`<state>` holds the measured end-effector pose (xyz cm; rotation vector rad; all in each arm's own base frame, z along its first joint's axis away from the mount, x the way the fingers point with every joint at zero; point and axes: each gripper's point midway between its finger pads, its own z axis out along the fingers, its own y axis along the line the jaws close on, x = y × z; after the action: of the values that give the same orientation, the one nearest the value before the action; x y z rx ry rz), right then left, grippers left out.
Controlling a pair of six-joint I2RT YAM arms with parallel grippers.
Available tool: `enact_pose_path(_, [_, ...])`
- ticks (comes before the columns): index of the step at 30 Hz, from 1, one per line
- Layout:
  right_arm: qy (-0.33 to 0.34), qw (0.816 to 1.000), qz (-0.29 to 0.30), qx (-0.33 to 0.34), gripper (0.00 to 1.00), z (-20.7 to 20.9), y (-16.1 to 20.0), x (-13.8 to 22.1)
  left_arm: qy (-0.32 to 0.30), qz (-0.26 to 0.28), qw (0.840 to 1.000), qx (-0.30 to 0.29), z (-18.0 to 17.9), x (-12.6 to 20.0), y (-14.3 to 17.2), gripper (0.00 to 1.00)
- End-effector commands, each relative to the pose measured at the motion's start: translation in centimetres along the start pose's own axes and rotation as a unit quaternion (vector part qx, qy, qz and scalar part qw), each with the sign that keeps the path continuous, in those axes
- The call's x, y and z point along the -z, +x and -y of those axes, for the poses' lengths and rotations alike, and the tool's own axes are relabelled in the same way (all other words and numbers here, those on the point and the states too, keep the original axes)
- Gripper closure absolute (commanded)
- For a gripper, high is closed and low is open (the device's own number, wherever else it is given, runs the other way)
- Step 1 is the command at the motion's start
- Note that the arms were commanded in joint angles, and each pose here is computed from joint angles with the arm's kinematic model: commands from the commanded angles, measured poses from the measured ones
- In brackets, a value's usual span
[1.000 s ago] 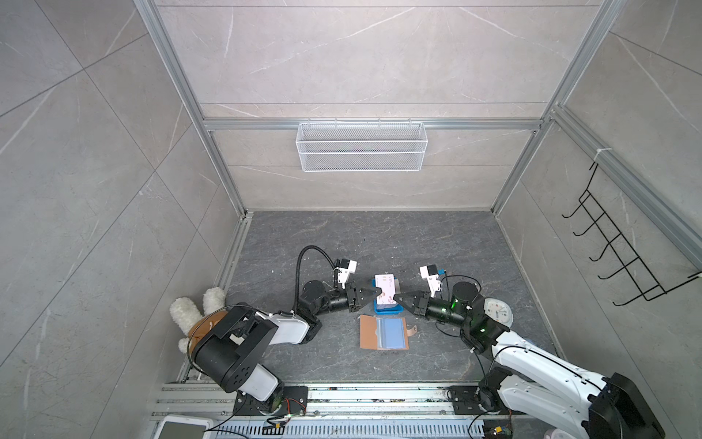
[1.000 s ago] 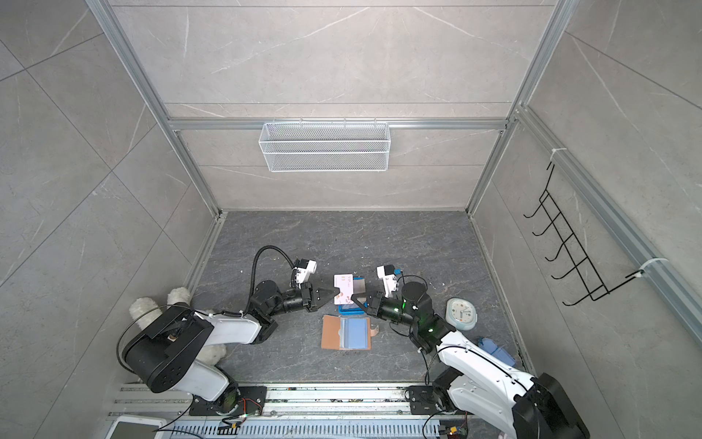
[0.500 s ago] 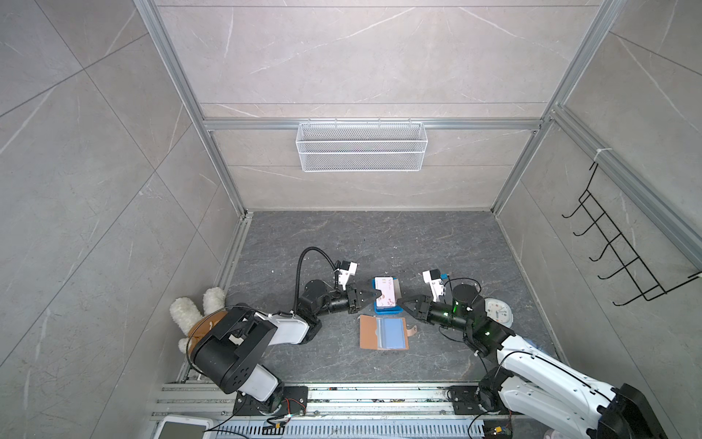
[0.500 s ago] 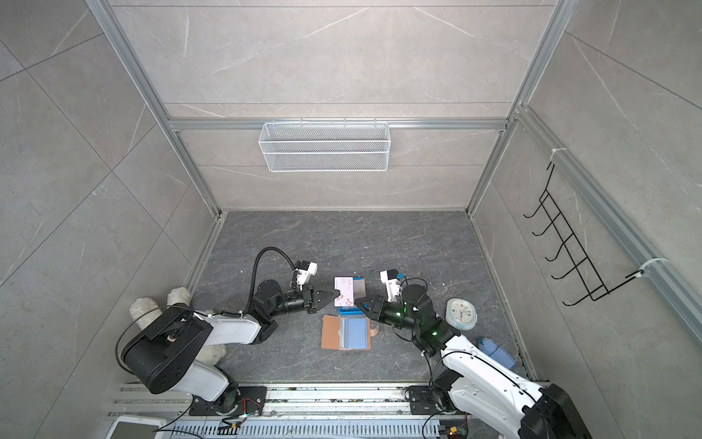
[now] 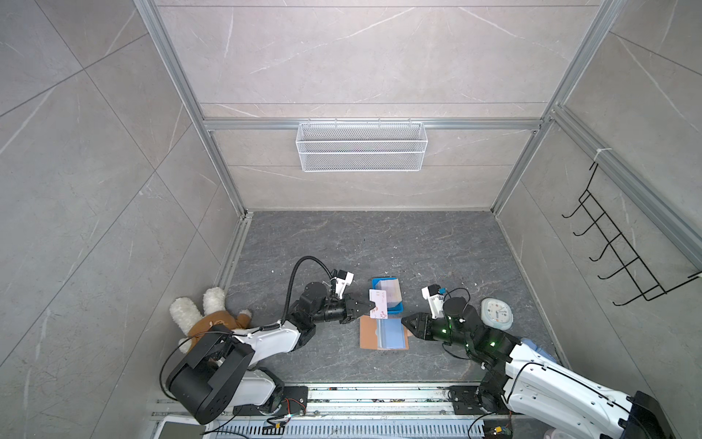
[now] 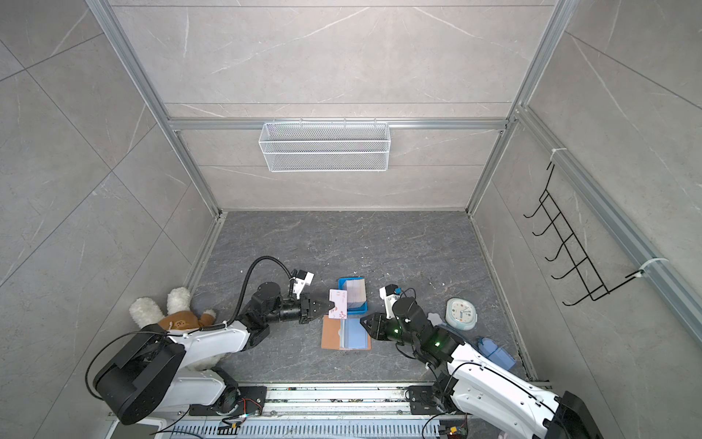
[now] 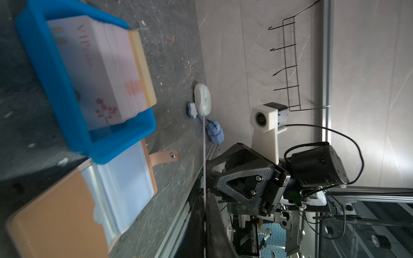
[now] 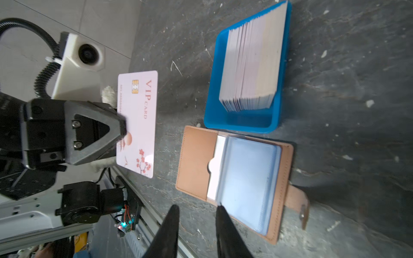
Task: Insert credit cards into a card holder
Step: Insert the credit card into the card slot.
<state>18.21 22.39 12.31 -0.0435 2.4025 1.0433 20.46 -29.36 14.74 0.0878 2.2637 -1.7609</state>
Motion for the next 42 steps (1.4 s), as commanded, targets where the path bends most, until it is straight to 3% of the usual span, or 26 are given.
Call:
enact_pose_path(1, [0.066,0.998,-0.002,0.025,0.69,1.7,0.5,-0.3,-0.05,-0.006,0.999,-0.015,-1.6,0.6,1.2,1.0])
enact_pose_path(13, [0.156,0.986,-0.049,0.039,0.72,4.3,4.1,-1.7,-0.102,-0.017,0.995,0.002,-4.4,0.9,4.9,1.0])
enact_pose_path(25, [0.182,0.98,-0.075,0.032,0.74,4.0,5.5,-2.4,-0.122,-0.007,0.992,0.026,-4.9,0.3,6.7,1.0])
enact_pose_path(31, [0.18,0.981,-0.055,0.056,0.74,4.2,5.4,-2.6,-0.128,0.0,0.992,-0.012,-4.8,-0.4,6.0,1.0])
enact_pose_path(42, [0.18,0.982,-0.033,0.049,0.75,4.9,5.9,-2.1,-0.119,-0.024,0.993,-0.001,-4.6,-0.8,6.7,1.0])
